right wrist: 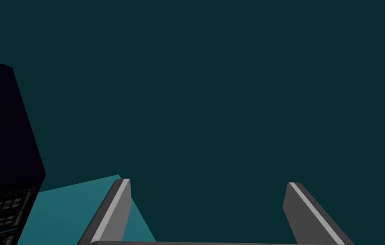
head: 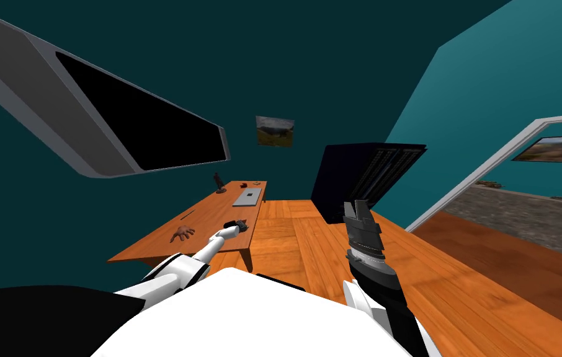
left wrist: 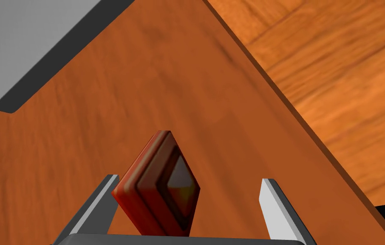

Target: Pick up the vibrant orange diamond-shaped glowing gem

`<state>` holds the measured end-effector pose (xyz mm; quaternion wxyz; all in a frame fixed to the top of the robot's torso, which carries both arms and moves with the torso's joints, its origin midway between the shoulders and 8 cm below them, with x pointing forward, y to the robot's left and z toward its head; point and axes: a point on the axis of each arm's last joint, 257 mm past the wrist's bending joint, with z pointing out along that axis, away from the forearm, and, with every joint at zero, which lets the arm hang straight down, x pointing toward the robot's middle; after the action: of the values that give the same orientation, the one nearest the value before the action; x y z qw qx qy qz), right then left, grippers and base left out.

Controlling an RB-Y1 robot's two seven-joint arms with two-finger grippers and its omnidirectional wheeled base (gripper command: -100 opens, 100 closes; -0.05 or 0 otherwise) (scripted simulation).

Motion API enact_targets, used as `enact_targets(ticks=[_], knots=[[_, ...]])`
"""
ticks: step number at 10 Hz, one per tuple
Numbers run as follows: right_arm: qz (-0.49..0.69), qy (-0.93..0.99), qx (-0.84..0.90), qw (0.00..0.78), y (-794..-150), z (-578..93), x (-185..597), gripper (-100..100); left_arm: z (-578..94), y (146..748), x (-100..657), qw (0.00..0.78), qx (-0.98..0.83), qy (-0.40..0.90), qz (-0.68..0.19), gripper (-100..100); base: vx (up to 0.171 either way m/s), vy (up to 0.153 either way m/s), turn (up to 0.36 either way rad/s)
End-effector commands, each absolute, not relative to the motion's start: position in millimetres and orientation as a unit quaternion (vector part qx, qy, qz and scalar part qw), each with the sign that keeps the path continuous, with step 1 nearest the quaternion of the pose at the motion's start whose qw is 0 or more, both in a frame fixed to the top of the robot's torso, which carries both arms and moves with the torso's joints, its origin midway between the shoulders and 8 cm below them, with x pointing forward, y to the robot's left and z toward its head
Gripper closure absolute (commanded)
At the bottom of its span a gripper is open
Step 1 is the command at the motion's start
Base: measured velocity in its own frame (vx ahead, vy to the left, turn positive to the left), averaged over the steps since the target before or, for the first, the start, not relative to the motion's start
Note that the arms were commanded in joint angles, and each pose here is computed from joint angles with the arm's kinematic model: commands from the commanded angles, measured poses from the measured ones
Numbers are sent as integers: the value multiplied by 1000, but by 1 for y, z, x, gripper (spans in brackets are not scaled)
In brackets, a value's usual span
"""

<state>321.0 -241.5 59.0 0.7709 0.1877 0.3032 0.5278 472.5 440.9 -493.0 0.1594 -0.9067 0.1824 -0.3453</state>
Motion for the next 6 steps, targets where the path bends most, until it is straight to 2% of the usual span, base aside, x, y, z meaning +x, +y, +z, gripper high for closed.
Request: enact_targets(ticks=[1,4,6], knots=[[528,303,188,771,-241,59,321,0,-499,444,468,160,-910,177,-340,-100,-34,16,-77],[528,303,188,771,-241,59,321,0,-497,463,469,171,-911,155,-341,-100,-42,18,-117],[528,303,188,771,-241,59,321,0,-501,463,465,171,-913,156,-335,-100,-23,8,-44]])
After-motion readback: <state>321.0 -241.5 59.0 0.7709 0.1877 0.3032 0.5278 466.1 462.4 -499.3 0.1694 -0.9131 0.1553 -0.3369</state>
